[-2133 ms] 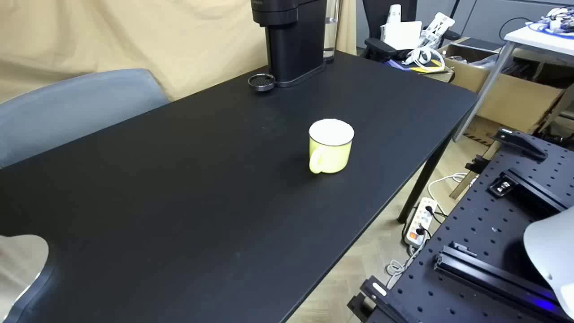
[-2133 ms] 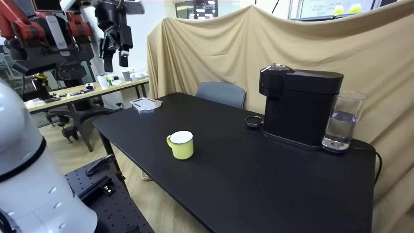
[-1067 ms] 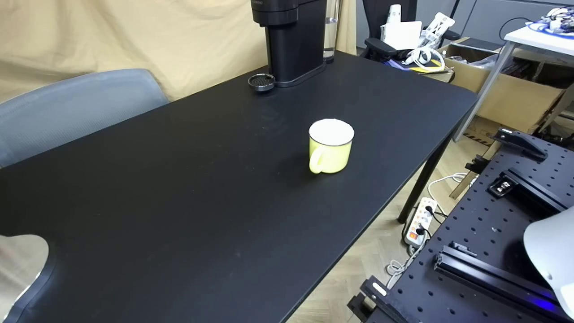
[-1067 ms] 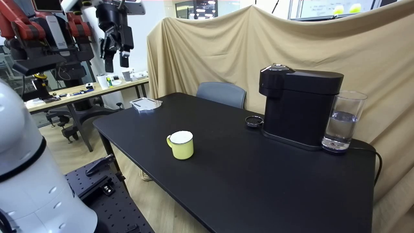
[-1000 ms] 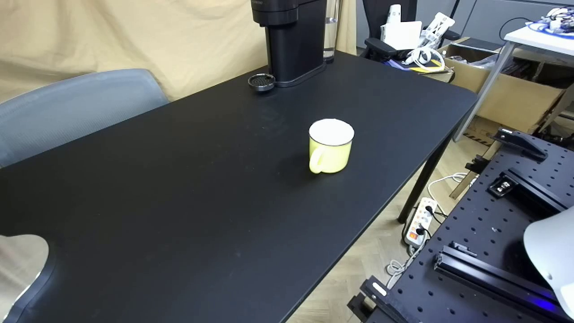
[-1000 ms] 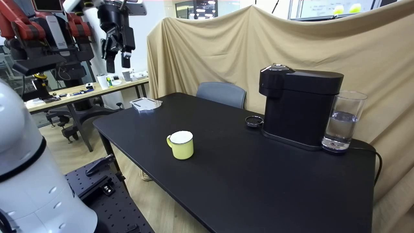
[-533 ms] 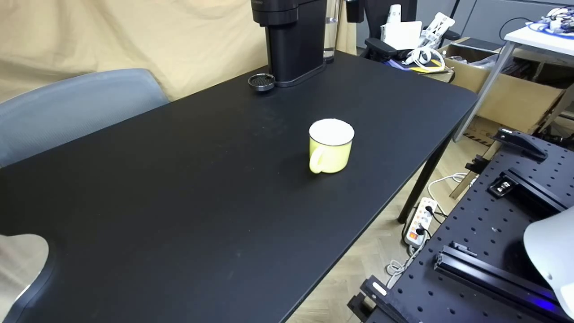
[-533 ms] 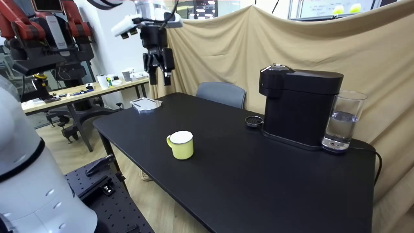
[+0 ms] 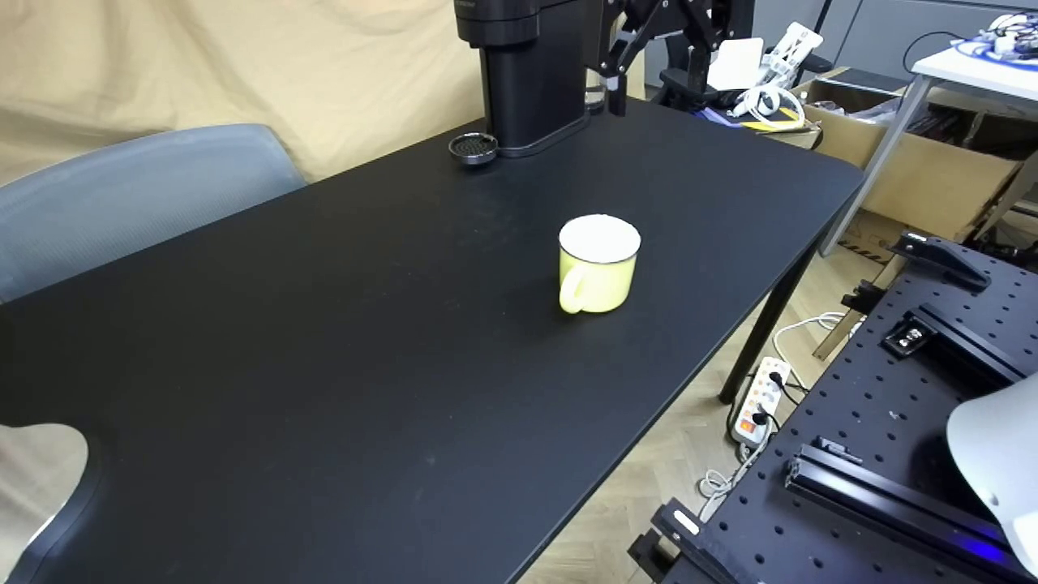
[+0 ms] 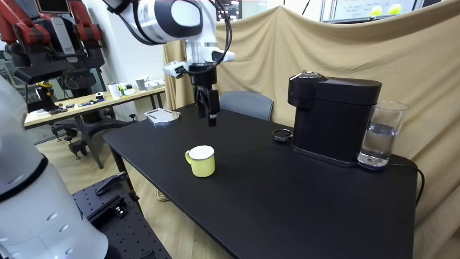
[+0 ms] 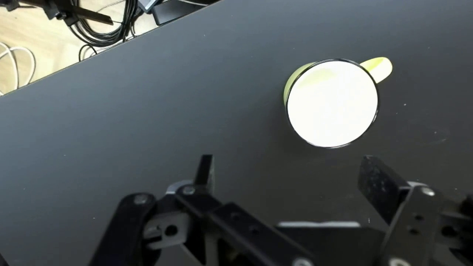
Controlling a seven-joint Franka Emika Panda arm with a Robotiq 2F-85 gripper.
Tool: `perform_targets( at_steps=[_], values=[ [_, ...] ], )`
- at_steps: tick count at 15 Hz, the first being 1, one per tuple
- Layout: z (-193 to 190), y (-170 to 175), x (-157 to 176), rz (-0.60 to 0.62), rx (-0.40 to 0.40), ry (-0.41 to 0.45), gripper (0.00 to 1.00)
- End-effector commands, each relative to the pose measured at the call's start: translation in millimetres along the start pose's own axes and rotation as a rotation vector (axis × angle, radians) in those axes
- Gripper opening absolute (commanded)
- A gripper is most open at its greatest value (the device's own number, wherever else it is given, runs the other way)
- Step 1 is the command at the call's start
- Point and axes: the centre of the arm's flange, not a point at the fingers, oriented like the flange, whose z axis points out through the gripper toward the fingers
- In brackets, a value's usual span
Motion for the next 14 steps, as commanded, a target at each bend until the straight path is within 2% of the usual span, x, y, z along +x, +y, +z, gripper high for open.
perform_targets(
  at_steps=[1, 3, 4, 7, 9, 11, 14],
  values=[
    [40.3, -10.0, 5.5, 0.076, -0.007, -0.024, 1.0],
    [63.4, -16.1, 0.0, 0.08, -0.028, -0.062, 1.0],
    [45.0, -6.7, 2.1, 0.042, -0.009, -0.05, 1.0],
    [64.7, -12.5, -0.2, 0.05, -0.018, -0.079, 1.0],
    [62.7, -17.8, 2.7, 0.012, -0.035, -0.042, 1.0],
    [71.9, -25.3, 4.9, 0.028, 0.005, -0.036, 1.0],
    [92.0, -33.0, 0.9, 0.012, 0.012, -0.043, 1.0]
  ],
)
